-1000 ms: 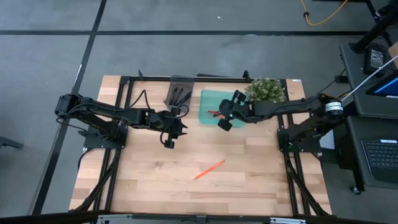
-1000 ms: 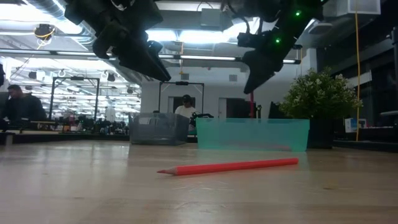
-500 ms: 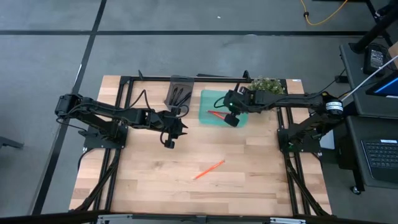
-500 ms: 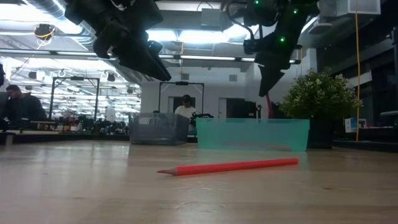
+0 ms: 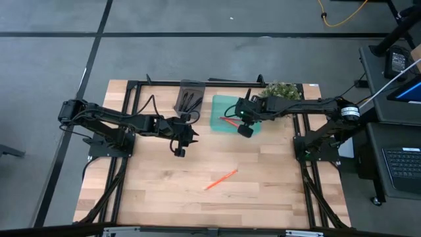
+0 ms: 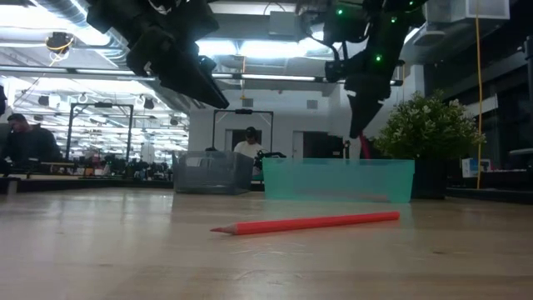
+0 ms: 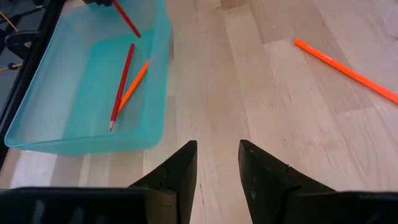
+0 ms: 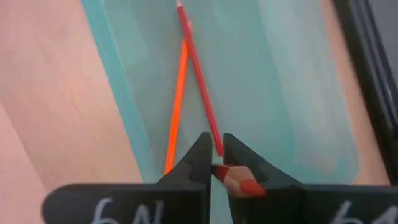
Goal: Sort pens & pencils
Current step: Put the red pencil into the green bin, then put the orange pencil into the green bin
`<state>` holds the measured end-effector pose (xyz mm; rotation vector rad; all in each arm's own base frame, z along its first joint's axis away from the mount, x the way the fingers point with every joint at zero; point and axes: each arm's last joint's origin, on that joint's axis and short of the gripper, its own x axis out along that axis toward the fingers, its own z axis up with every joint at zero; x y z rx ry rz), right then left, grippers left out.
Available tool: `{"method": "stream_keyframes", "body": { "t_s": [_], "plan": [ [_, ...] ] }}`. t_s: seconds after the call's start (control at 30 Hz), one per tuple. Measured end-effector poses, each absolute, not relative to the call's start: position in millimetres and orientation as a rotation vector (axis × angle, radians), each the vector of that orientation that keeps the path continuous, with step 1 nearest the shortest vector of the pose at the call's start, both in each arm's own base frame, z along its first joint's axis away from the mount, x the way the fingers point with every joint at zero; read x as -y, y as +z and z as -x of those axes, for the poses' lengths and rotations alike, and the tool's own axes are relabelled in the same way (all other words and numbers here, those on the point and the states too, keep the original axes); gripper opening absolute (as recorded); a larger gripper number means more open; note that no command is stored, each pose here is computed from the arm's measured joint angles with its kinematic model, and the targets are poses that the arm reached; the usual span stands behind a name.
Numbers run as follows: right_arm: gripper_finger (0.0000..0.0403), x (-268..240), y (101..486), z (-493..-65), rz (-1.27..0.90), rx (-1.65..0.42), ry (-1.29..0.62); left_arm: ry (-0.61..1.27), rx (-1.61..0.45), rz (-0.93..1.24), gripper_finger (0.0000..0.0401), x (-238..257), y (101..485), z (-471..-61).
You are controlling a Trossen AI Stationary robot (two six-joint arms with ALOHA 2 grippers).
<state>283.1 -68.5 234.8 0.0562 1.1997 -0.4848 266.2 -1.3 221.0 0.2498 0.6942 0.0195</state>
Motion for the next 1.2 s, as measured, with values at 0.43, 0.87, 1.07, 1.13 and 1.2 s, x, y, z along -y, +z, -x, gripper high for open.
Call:
{"method": "stream_keyframes", "body": {
  "t_s": [0.43, 0.87, 1.07, 1.13, 1.2],
  "plan": [
    [0.0069, 70, 226, -293, -0.049, -1.180, -0.467, 0.020, -0.694, -0.247, 0.0111, 2, 221, -266],
    [0.0099, 71, 228, -298, -0.055, -1.128, -0.472, 0.020, -0.694, -0.247, 0.0111, 2, 221, -266],
    [0.0100, 71, 231, -302, -0.014, -1.084, -0.439, 0.032, -0.666, -0.217, 0.0111, 2, 223, -268],
    [0.0100, 68, 236, -303, -0.011, -1.045, -0.435, 0.037, -0.659, -0.188, 0.0111, 4, 224, -268],
    [0.0100, 63, 243, -304, 0.000, -0.978, -0.434, 0.045, -0.656, -0.136, 0.0111, 7, 225, -269]
  ]
}}
